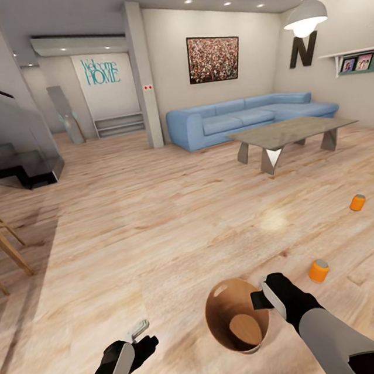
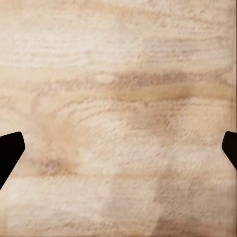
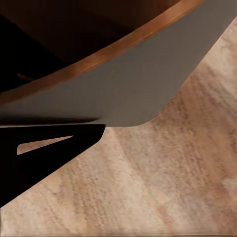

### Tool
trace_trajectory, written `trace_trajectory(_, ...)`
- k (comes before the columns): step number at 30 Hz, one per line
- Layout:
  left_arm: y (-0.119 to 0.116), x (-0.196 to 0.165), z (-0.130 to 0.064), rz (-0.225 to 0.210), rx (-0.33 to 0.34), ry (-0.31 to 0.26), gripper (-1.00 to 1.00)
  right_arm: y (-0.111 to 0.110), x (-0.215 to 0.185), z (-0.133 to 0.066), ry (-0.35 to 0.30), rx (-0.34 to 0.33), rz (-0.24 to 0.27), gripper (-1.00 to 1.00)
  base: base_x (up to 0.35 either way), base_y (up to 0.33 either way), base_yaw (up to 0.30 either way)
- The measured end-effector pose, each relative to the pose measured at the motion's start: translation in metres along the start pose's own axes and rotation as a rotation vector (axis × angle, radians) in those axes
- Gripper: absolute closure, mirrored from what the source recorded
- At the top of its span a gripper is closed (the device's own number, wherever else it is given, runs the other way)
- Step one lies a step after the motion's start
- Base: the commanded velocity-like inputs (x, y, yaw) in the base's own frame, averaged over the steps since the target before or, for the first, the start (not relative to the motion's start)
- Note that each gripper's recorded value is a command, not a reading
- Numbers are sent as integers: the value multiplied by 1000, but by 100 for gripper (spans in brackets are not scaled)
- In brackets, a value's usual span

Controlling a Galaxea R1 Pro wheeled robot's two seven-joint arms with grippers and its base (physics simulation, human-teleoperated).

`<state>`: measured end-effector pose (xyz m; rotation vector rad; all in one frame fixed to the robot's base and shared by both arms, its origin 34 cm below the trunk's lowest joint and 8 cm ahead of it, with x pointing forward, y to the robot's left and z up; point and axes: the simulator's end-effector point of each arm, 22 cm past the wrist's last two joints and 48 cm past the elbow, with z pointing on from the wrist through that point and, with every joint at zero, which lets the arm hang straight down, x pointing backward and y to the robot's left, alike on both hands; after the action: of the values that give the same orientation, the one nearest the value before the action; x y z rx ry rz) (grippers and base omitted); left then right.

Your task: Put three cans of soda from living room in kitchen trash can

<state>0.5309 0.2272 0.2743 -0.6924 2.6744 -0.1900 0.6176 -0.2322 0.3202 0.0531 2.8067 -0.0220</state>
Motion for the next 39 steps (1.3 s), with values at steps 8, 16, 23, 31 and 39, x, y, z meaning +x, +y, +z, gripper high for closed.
trace_trajectory(8,-8,-10,-12,1,18,-27,-100,-10,-31,-33,-47,-7,-2,100,0,0,-231)
trace_trajectory(16,-23,-19,-25,-2,49,-56,-100,-44,-76,-91,-122,-159,15,100,0,0,-284)
trace_trajectory(23,-84,-47,-50,6,143,-107,-100,-120,-102,-132,-198,-104,36,100,0,0,-292)
trace_trajectory(31,-149,-65,-79,106,209,-142,-100,-209,-111,-183,-214,-36,74,100,0,0,-293)
trace_trajectory(39,-141,-51,-72,115,191,-112,-100,-252,-90,-184,-138,3,127,100,60,0,-292)
